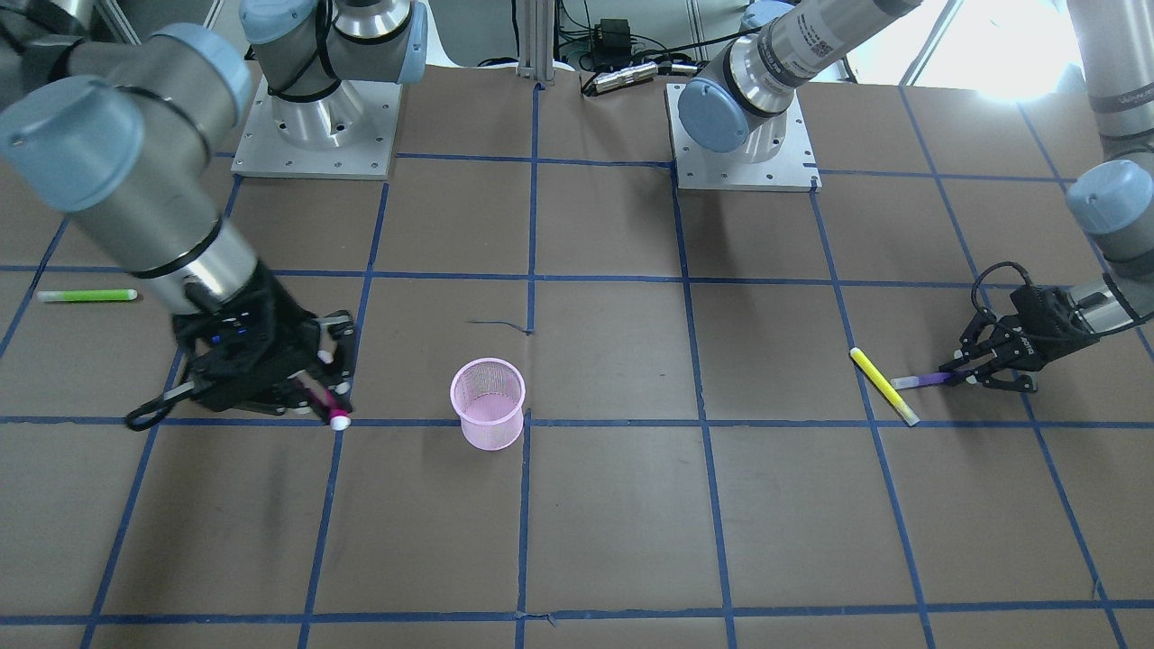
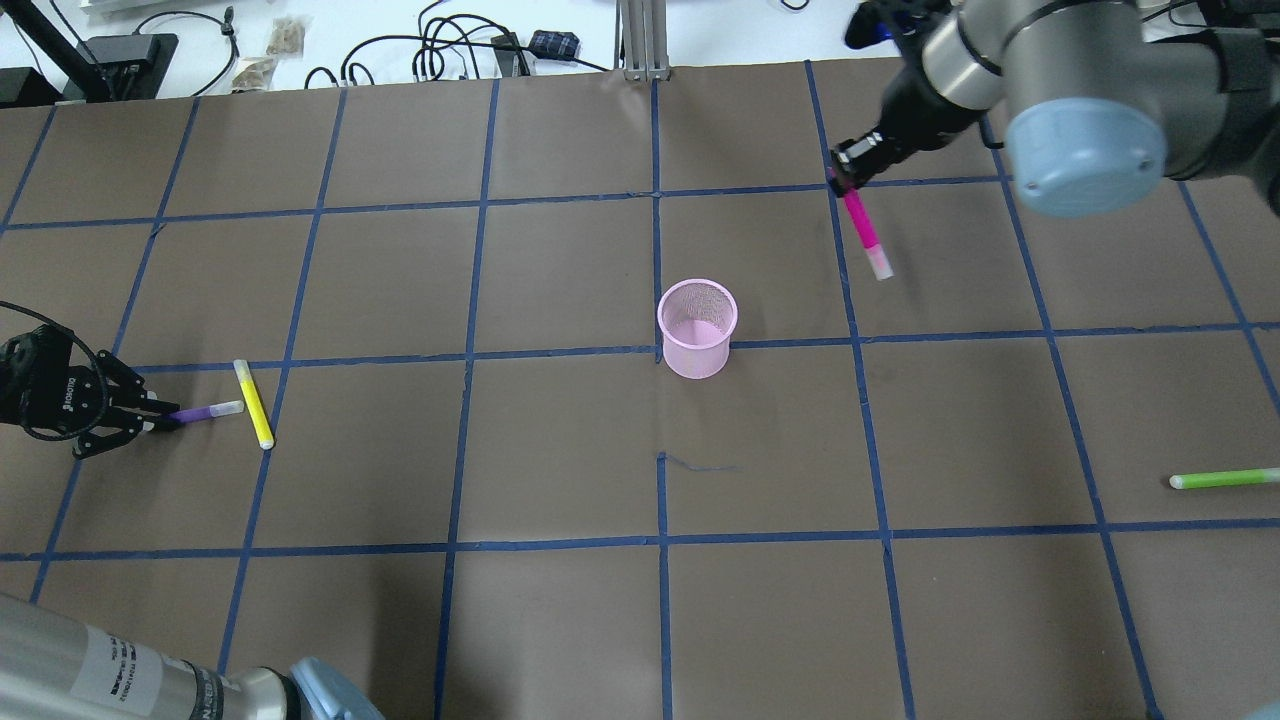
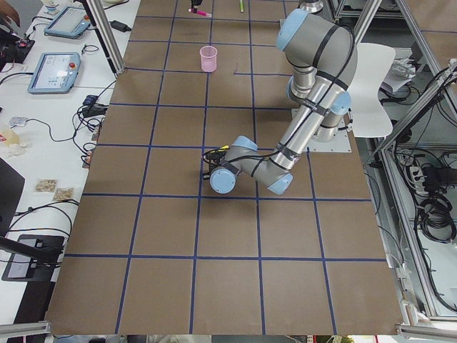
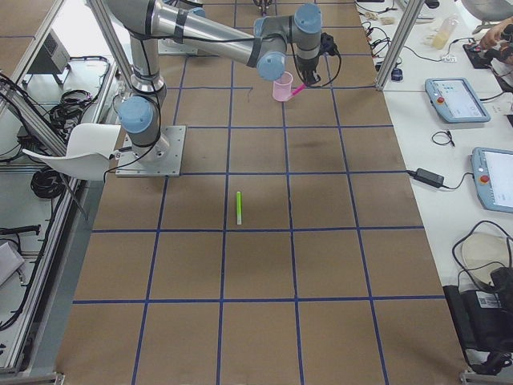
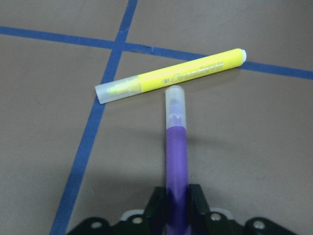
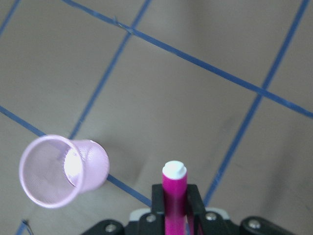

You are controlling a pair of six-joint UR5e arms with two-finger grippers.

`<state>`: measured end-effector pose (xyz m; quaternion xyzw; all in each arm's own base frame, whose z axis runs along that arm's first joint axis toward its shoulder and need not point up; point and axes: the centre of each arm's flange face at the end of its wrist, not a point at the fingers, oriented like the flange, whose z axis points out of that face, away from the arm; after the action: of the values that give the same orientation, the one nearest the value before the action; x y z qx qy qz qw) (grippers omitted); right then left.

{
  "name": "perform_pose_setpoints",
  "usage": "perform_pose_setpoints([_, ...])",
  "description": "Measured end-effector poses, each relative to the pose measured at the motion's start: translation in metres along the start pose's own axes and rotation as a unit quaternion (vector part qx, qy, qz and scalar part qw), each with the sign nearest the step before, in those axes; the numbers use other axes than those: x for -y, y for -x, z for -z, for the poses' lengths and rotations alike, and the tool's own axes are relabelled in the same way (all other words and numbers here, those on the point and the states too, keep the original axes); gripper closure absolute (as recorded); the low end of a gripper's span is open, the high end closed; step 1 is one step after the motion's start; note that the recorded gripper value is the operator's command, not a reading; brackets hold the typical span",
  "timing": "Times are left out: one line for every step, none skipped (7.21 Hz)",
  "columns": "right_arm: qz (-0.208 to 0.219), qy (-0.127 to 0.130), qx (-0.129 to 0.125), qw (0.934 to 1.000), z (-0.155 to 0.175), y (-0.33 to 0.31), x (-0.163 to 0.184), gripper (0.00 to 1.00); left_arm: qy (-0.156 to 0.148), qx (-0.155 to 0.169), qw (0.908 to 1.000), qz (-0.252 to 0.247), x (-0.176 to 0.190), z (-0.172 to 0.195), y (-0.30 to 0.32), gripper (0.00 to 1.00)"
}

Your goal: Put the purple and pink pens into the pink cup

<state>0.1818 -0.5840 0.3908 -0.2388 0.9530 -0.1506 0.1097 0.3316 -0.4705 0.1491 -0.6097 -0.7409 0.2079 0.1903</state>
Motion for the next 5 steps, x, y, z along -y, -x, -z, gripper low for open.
perform_pose_setpoints([-0.012,-0.031,-0.004,0.9994,-0.004,0.058,0.015,1.0,0.003,0.002,1.0,0.007,0.004,0.008,0.002,1.0])
perform_pose_setpoints([-0.017,-0.059,-0.015,0.998,-0.01,0.096,0.021,1.0,0.005,0.002,0.9998,0.021,0.012,0.022,0.007,1.0])
perform_pose_setpoints([-0.014,-0.089,-0.027,0.9956,-0.021,0.117,0.021,1.0,0.005,0.001,0.9994,0.035,0.025,0.04,0.013,1.0])
perform_pose_setpoints([-0.01,-0.116,-0.033,0.9926,-0.033,0.126,0.016,1.0,0.008,-0.003,0.9989,0.046,0.049,0.06,0.022,1.0])
perform_pose_setpoints([-0.007,-0.132,-0.036,0.9906,-0.045,0.128,0.007,1.0,0.016,-0.008,0.9982,0.058,0.089,0.077,0.031,1.0])
